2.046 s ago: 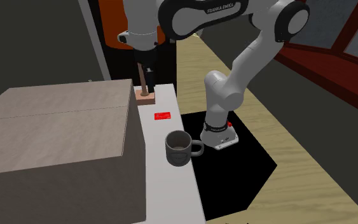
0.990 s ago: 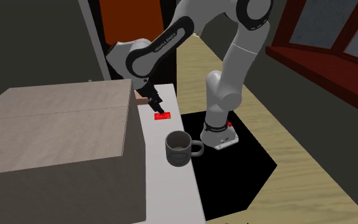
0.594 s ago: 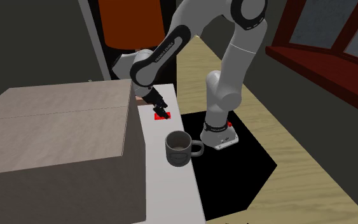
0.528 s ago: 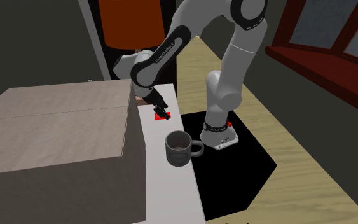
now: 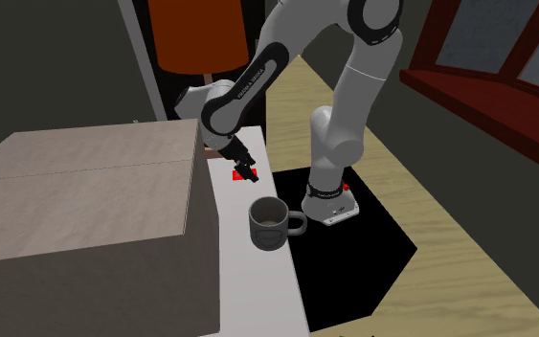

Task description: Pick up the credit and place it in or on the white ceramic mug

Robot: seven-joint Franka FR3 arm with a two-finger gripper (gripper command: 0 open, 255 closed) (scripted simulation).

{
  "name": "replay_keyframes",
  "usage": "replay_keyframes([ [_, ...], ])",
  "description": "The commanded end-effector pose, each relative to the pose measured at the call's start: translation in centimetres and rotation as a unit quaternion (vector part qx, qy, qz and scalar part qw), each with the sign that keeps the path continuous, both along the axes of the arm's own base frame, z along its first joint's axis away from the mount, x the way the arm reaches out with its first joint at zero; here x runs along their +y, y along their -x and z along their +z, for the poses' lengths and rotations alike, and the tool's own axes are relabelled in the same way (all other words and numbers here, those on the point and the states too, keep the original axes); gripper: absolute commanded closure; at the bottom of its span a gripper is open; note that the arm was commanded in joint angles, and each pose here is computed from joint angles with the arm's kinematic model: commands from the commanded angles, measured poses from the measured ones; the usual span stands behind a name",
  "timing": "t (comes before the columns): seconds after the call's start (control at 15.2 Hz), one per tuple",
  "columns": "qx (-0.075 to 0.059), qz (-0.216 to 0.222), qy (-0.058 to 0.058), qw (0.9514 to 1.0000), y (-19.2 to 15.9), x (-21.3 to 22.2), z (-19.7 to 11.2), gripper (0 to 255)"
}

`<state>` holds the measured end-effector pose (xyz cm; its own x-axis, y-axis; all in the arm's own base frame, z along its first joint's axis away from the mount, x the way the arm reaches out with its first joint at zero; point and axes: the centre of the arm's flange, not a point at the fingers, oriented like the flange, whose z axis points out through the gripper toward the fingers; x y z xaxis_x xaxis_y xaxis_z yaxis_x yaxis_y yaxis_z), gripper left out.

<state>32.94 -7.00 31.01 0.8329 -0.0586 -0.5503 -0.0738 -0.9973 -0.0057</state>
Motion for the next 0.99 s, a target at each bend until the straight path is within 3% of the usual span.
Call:
replay_keyframes([
  [0.0,0.0,0.0,0.0,1.0,0.0,0.0,0.0,0],
  [0.07,0.0,0.0,0.0,1.0,0.0,0.0,0.0,255],
  [0.66,0.0,0.0,0.0,1.0,0.0,0.0,0.0,255],
  [0.92,0.0,0.0,0.0,1.0,0.0,0.0,2.1,255],
])
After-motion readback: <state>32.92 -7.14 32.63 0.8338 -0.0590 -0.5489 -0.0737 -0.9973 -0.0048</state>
